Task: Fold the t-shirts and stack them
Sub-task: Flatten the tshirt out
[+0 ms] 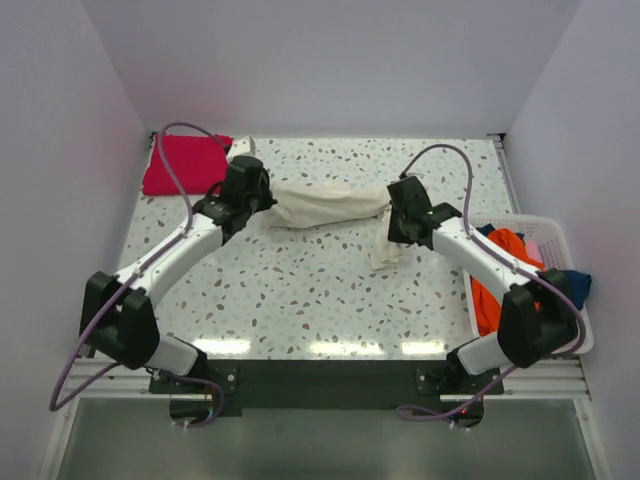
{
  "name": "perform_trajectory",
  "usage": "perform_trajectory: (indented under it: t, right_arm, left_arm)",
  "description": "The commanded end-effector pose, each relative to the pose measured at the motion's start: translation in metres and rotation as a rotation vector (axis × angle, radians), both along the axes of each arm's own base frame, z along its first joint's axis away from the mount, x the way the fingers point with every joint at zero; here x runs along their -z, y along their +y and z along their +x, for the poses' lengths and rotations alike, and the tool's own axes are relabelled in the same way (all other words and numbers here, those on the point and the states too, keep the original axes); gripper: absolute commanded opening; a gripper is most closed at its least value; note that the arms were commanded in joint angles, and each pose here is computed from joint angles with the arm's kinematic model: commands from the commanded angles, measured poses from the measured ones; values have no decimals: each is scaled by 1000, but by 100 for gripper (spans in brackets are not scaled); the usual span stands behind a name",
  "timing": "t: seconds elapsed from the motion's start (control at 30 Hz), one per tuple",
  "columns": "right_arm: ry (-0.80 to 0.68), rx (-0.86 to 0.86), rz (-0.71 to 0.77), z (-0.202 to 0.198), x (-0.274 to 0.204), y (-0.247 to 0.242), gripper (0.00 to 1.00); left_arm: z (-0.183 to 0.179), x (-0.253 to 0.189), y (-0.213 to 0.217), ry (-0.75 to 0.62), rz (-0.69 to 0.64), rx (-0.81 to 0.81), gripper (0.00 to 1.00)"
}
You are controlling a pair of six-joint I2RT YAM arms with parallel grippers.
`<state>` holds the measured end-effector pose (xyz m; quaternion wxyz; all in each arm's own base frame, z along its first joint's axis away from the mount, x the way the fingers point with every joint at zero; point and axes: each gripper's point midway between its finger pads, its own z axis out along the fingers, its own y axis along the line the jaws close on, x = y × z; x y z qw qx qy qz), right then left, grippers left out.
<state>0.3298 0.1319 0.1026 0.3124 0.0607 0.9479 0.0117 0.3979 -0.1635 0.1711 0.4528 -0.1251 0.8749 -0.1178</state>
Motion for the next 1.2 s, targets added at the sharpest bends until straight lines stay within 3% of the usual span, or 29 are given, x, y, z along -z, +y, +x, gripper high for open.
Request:
perform_trajectory:
  t: [0.0, 0.3, 0.47, 0.53, 0.73, 0.77, 0.83, 0.87, 0.9, 0.97, 1.0, 1.1, 1.17]
  right_arm:
    - [-177, 53, -9, 7, -78, -27, 0]
    - [-399, 120, 9, -8, -189, -68, 0]
    - [-463, 149, 5, -1, -217, -84, 2]
    - [-462, 144, 21, 12, -221, -85, 3]
    - [-288, 134, 86, 85, -155, -73, 7]
    - [-224, 148, 101, 101, -125, -70, 7]
    - [-218, 155, 138, 127, -118, -69, 7]
    - [-200, 178, 146, 138, -107, -70, 6]
    - [-178, 195, 160, 158, -93, -74, 6]
    - [-148, 194, 212, 177, -77, -70, 6]
    - [-108, 205, 217, 187, -54, -72, 16]
    - [-65, 195, 213, 193, -49, -71, 40]
    - [-69, 202, 201, 187, -49, -74, 50]
  left_arm:
    - [2, -88, 36, -187, 56, -70, 0]
    - [-29, -212, 78, -428, 51, -162, 0]
    - [-38, -238, 91, -480, 47, -195, 0]
    - [-35, -238, 95, -477, 53, -206, 0]
    - [14, -184, 98, -366, 62, -193, 0]
    - [34, -159, 96, -311, 70, -181, 0]
    - [63, -148, 99, -292, 38, -145, 0]
    - [86, -116, 98, -223, 43, -131, 0]
    - [103, -125, 98, -251, 7, -97, 0]
    - [129, -102, 95, -218, -44, -41, 2]
    - [134, -106, 85, -227, -88, 20, 21]
    - [131, -98, 82, -203, -117, 32, 60]
    - [114, -108, 82, -223, -145, 21, 66]
